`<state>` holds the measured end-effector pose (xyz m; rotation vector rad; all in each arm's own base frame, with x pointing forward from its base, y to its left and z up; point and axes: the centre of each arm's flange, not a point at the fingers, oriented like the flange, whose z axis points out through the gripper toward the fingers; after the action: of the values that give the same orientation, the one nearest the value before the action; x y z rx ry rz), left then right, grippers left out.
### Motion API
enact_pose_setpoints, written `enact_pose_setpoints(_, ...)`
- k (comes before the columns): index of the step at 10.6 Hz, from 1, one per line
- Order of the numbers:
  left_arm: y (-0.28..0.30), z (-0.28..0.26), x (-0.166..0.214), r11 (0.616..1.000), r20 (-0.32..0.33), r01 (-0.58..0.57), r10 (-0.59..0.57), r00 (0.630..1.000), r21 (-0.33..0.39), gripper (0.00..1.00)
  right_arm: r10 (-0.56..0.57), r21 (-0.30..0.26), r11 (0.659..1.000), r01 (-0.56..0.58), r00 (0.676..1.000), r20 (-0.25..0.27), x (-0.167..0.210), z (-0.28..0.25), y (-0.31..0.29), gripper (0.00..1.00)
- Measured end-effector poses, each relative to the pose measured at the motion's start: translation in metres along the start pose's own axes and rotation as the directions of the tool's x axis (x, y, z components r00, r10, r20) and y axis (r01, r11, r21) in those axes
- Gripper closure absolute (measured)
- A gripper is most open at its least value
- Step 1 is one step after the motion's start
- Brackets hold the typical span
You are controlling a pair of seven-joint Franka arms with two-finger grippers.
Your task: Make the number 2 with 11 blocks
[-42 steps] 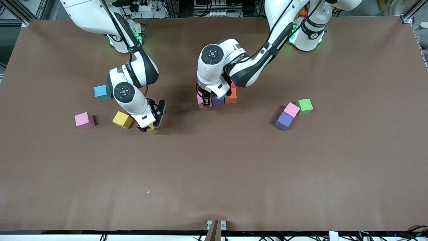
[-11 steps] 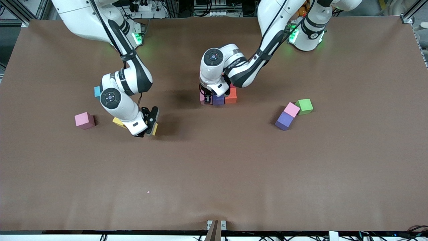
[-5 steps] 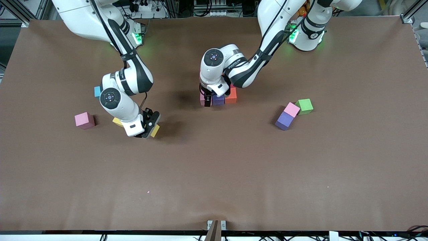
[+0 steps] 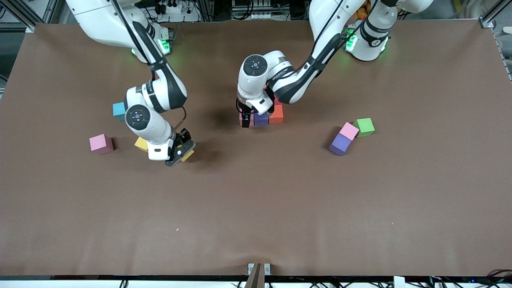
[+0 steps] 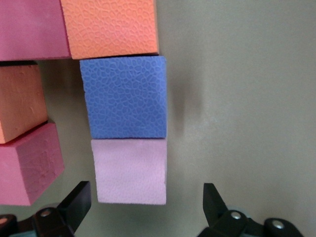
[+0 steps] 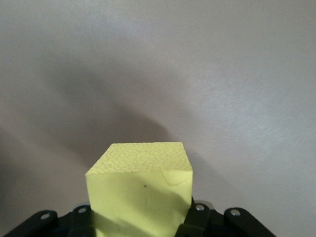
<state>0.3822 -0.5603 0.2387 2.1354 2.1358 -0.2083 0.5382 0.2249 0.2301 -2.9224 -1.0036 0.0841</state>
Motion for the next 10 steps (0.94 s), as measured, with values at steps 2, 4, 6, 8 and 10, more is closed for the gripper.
enact_pose_setpoints(2,0.007,-0.01,0.001,1.0,0.009,0.008,-0.008,1.0,-0.014,0.0,0.111,-0.001,0.994,-0.111,0.994,0.004,0.007,0.002,-0.03,0.44)
enact_pose_setpoints(4,0.027,-0.021,0.014,1.0,0.01,0.004,-0.003,1.0,-0.029,0.0,0.191,-0.003,0.982,-0.191,0.982,0.0,0.014,0.0,-0.052,0.44)
enact_pose_setpoints(6,0.055,-0.03,0.037,0.998,-0.016,-0.056,0.055,0.998,-0.027,0.0,0.279,-0.001,0.96,-0.279,0.96,-0.016,0.024,-0.005,-0.075,0.44)
enact_pose_setpoints(8,0.087,-0.042,0.064,0.989,-0.027,-0.144,0.144,0.989,-0.034,0.0,0.364,0.002,0.931,-0.364,0.931,-0.024,0.036,-0.006,-0.102,0.44)
enact_pose_setpoints(10,0.114,-0.049,0.09,0.973,-0.033,-0.227,0.226,0.974,-0.04,0.0,0.426,-0.005,0.905,-0.426,0.905,0.003,0.051,0.001,-0.124,0.44)
